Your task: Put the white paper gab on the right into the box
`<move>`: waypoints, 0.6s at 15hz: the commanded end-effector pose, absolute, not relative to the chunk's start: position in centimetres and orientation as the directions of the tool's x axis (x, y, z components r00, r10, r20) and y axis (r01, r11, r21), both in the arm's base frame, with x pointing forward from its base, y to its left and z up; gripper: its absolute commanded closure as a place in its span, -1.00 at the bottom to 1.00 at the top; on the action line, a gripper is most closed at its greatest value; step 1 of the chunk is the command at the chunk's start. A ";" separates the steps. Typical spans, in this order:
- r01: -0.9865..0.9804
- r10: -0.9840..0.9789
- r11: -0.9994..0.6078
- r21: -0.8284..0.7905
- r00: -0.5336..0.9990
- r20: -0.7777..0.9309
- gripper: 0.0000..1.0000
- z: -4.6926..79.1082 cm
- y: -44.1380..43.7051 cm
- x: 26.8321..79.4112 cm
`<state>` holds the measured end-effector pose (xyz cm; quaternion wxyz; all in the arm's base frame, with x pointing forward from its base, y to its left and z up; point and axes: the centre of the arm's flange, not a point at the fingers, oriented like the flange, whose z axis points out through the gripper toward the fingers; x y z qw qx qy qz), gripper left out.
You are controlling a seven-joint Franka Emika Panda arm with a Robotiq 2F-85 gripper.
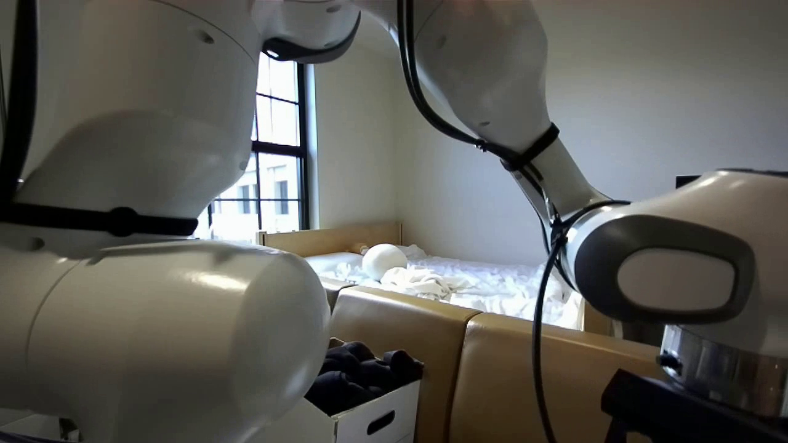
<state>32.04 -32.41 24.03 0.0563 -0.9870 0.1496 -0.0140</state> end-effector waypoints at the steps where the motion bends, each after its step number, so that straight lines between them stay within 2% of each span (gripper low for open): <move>1: -0.347 -0.367 -0.927 -0.144 0.919 0.147 -1.00 16.8 -35.8 34.1; 4: -0.309 -0.315 -0.949 -0.067 0.913 0.257 -1.00 15.5 -36.8 35.3; 9: -0.206 -0.220 -0.970 -0.129 0.969 0.108 -1.00 8.5 -37.6 35.7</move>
